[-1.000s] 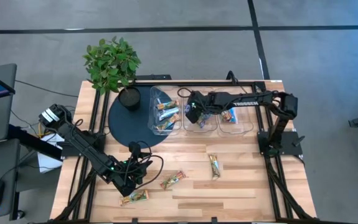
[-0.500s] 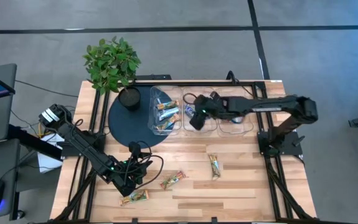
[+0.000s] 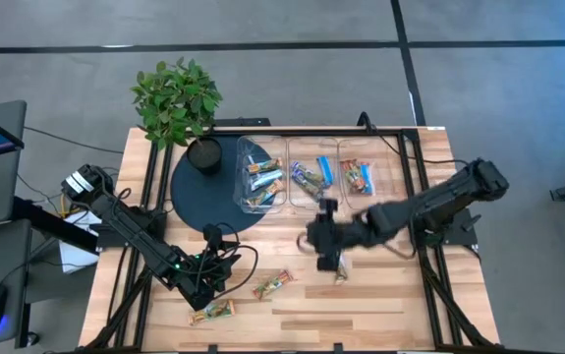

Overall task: Pick and place Granola Bars by type
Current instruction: Put the yellow granola bar into the left transparent bin

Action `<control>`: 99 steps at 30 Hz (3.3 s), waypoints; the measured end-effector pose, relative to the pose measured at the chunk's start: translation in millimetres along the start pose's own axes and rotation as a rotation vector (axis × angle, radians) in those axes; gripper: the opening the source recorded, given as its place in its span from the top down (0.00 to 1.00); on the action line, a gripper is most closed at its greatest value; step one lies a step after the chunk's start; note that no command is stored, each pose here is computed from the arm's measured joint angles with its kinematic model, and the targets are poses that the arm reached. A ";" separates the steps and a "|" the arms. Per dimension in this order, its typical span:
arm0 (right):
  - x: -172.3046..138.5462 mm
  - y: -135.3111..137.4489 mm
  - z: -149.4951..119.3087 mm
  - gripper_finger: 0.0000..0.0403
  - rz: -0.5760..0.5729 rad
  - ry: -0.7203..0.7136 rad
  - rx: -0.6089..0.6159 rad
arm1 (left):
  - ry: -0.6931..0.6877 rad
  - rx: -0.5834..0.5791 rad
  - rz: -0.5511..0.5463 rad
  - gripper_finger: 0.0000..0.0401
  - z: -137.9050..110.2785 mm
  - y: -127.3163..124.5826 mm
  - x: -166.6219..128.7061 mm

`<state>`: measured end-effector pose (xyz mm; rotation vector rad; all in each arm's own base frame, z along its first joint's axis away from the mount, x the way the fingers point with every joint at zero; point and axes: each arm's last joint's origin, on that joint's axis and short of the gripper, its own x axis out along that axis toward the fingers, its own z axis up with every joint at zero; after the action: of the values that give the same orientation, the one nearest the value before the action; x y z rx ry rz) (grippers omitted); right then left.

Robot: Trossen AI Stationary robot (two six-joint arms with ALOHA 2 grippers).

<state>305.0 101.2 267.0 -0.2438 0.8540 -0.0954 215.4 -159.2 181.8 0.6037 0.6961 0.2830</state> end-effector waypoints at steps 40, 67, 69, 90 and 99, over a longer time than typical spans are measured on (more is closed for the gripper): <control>6.2 125.1 -67.1 0.68 -0.216 0.103 0.252 | 0.176 -0.293 -0.738 0.57 1.2 -32.9 -22.0; 6.0 125.5 -66.5 0.68 -0.227 0.082 0.252 | 0.284 -0.259 -0.828 0.57 -3.5 -75.7 -13.8; 6.0 125.5 -66.5 0.68 -0.227 0.082 0.251 | 0.288 -0.243 -0.819 0.57 1.8 -74.0 -15.9; 7.2 124.2 -65.5 0.69 -0.226 0.085 0.231 | 0.550 -0.425 -0.732 0.38 10.7 -66.2 -27.0; 14.0 116.8 -60.0 0.69 -0.230 0.088 0.196 | 0.570 -0.486 -0.721 0.28 2.7 -69.7 -24.8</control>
<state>267.2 201.2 189.6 -0.1534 0.8951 -0.4053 202.2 -226.5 154.0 -0.2287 1.2917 -0.0656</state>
